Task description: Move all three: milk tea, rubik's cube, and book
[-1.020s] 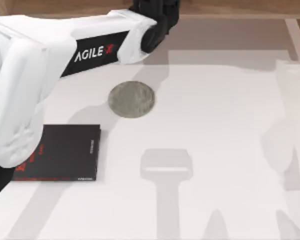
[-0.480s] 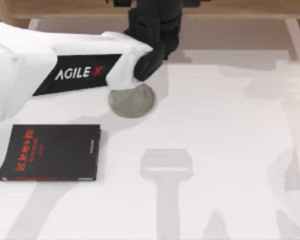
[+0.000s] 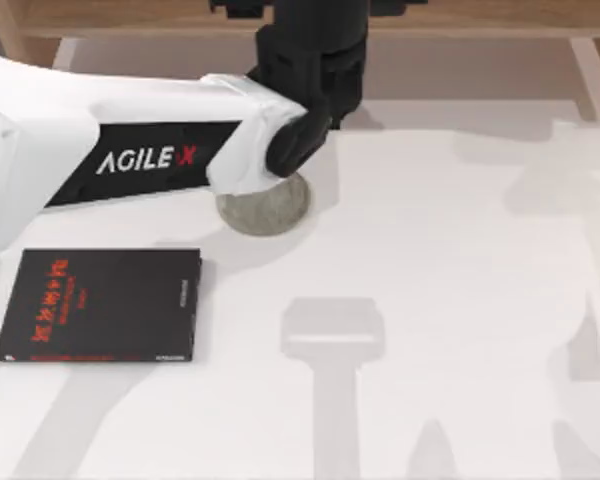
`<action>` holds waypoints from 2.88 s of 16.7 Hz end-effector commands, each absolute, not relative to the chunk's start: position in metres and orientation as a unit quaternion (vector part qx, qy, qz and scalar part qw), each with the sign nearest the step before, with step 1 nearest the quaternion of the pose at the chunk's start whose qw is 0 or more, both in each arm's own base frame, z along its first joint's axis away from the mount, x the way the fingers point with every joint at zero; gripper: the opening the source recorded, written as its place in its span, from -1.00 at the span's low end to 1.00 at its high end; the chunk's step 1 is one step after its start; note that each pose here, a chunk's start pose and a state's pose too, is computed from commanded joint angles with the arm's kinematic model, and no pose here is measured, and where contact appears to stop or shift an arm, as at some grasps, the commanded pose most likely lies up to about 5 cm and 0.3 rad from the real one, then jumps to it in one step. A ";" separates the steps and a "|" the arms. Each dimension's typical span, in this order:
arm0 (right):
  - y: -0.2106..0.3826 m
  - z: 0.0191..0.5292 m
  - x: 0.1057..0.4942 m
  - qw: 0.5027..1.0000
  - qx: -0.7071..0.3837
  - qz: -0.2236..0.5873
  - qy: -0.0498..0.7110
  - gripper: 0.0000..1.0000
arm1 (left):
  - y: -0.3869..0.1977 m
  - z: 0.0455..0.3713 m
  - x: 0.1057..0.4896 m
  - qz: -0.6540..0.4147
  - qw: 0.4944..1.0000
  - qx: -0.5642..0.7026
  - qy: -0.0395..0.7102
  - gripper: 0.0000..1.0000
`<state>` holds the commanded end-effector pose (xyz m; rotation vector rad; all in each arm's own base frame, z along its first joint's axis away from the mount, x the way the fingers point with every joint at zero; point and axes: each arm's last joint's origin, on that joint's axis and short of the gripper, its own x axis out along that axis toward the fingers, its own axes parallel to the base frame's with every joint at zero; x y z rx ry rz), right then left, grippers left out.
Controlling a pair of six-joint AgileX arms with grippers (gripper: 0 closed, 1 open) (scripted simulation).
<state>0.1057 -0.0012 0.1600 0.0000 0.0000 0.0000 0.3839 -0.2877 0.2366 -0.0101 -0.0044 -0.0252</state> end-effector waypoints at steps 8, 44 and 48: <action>-0.001 0.160 0.106 1.000 0.000 0.000 0.000 1.00 | -0.271 0.212 0.338 -0.019 0.999 -0.032 -0.010 -1.00; -0.001 0.160 0.106 1.000 0.000 0.000 0.000 1.00 | -0.230 0.105 0.336 -0.020 0.999 -0.004 0.043 0.36; -0.001 0.160 0.106 1.000 0.000 0.000 0.000 1.00 | -0.230 0.105 0.336 -0.020 0.999 -0.004 0.043 0.96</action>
